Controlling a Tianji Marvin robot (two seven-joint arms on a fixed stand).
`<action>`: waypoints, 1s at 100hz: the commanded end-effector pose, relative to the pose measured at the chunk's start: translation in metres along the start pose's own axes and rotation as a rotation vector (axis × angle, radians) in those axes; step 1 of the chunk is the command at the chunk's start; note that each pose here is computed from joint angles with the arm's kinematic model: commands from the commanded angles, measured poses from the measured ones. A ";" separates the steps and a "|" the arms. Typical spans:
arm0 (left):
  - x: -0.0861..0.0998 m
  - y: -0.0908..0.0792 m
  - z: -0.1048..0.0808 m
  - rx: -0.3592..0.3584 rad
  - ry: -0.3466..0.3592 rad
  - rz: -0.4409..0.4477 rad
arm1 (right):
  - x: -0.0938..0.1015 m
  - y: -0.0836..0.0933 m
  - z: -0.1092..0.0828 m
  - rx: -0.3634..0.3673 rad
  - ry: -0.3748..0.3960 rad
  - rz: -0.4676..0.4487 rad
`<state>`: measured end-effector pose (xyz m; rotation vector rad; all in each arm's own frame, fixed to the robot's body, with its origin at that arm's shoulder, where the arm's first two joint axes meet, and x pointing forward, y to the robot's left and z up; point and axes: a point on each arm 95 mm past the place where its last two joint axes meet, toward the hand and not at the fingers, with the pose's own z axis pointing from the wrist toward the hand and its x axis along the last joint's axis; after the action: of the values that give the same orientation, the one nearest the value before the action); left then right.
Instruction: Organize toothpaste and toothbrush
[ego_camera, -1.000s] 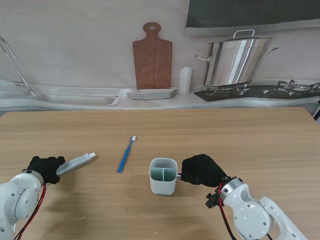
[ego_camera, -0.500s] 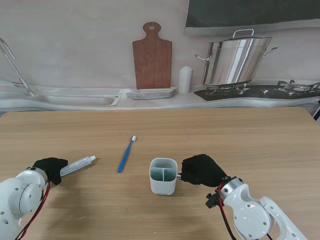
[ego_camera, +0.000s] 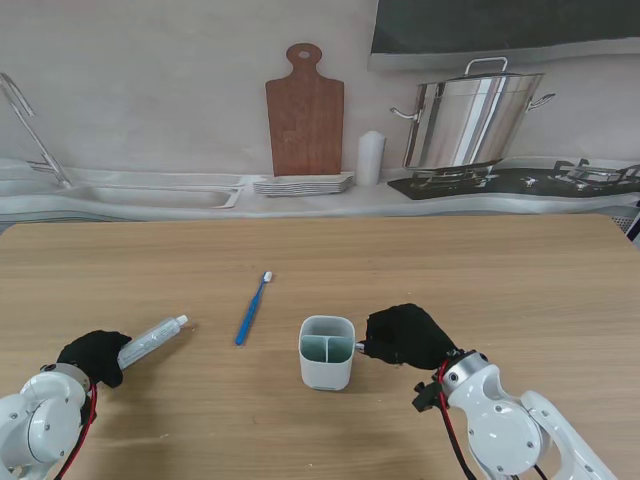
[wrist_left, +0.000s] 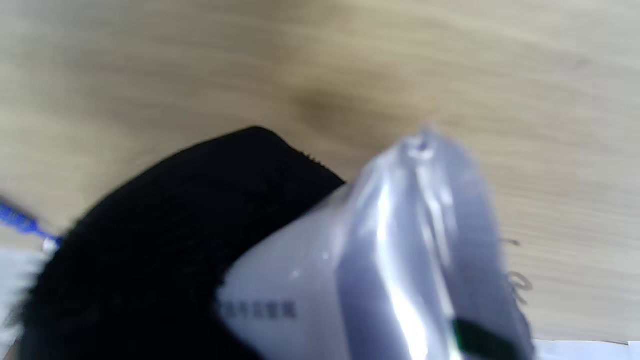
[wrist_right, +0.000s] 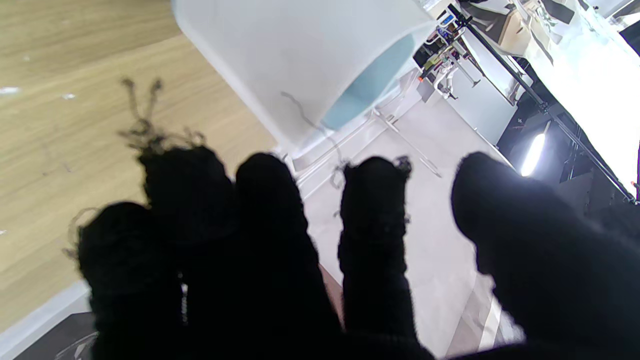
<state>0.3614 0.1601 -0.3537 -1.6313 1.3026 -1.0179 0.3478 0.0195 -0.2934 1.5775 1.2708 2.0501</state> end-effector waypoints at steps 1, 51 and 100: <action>0.014 -0.012 -0.006 0.038 0.027 -0.021 | 0.006 0.004 0.001 -0.013 0.013 -0.008; 0.084 -0.057 -0.049 0.243 0.228 -0.305 | 0.015 0.020 0.010 -0.164 0.018 0.005; 0.156 -0.056 -0.067 0.261 0.531 -0.680 | 0.044 0.023 0.037 -0.097 0.126 0.064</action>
<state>0.3419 0.0237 -0.2702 -1.7145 0.8392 -1.9757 0.3714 0.0440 -0.2529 1.4797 1.1296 2.2122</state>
